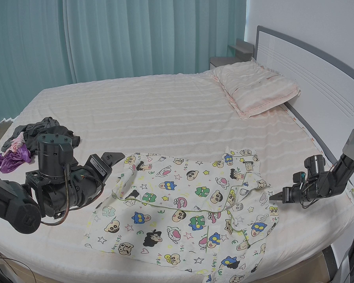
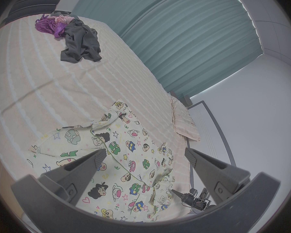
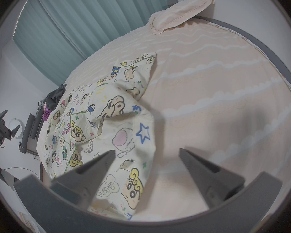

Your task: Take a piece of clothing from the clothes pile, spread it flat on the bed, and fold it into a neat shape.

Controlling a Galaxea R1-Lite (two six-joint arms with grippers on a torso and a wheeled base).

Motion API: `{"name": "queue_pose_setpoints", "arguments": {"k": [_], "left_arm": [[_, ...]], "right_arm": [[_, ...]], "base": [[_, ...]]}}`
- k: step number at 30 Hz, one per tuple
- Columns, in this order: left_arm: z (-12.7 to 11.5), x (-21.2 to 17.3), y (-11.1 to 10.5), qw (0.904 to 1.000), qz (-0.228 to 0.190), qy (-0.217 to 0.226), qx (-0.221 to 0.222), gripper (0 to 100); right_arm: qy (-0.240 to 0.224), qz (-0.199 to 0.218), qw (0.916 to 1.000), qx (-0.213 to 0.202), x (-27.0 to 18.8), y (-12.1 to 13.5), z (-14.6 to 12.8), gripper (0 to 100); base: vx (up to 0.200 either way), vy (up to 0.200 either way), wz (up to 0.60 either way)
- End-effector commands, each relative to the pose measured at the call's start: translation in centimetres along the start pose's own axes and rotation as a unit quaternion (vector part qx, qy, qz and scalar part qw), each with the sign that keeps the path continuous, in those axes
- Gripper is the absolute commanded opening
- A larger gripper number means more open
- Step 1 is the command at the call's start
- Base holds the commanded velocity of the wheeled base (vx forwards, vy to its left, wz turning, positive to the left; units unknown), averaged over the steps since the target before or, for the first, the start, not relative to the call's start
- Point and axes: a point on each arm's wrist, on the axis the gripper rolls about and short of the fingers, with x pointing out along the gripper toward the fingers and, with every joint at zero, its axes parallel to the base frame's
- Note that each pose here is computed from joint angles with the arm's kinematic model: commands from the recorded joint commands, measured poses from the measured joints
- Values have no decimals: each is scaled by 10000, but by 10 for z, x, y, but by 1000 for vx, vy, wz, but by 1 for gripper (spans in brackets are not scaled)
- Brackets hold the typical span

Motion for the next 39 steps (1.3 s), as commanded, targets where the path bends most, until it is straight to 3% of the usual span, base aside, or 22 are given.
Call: {"name": "queue_pose_setpoints", "arguments": {"k": [1, 11, 12, 21, 28, 39], "left_arm": [[0, 1, 0, 10000, 4, -1, -4, 100], [0, 1, 0, 10000, 4, -1, -4, 100], [0, 1, 0, 10000, 4, -1, -4, 100], [0, 0, 0, 10000, -3, -4, 3, 100], [0, 0, 0, 10000, -3, -4, 3, 100], [0, 0, 0, 10000, -9, -8, 10, 100]], "right_arm": [[92, 79, 9999, -62, 8, 6, -2, 100], [264, 245, 9990, -252, 23, 23, -7, 100], [264, 237, 9991, -245, 23, 23, -7, 0], [256, 137, 9993, -216, 23, 19, -8, 0], [56, -437, 9990, -12, 11, -3, -1, 0], [-50, -945, 9954, 144, 5, -21, 1, 0]], "base": [[0, 0, 0], [0, 0, 0], [0, 0, 0], [0, 0, 0], [0, 0, 0], [0, 0, 0]]}}
